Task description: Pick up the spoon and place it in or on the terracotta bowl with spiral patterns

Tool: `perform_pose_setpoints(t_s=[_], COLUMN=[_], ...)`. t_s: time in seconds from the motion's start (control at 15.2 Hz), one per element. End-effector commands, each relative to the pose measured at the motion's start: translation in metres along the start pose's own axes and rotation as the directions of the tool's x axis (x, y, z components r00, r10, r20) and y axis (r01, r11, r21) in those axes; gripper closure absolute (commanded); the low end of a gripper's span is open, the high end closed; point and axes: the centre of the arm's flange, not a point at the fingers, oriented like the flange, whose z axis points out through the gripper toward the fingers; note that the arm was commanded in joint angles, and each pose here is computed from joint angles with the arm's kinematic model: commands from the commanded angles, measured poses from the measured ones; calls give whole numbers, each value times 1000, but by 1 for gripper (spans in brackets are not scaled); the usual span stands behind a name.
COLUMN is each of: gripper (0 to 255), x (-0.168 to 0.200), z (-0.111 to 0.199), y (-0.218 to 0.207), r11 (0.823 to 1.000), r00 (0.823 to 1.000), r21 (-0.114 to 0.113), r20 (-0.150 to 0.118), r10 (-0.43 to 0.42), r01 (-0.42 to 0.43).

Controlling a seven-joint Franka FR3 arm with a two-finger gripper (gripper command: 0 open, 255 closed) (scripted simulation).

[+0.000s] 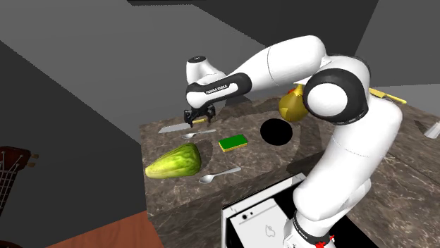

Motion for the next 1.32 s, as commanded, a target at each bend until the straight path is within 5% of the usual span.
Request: perform_pose_setpoints(t_s=[0.0, 0.53, 1.25], gripper=[0, 0, 0], x=[13, 70, 70], z=[16, 80, 120], y=[-15, -69, -68], r11=[1000, 999, 999], r00=[1000, 1000, 1000], r21=[-4, -21, -21], r20=[-1, -2, -2], r10=[7, 31, 31], r01=[-7, -31, -31])
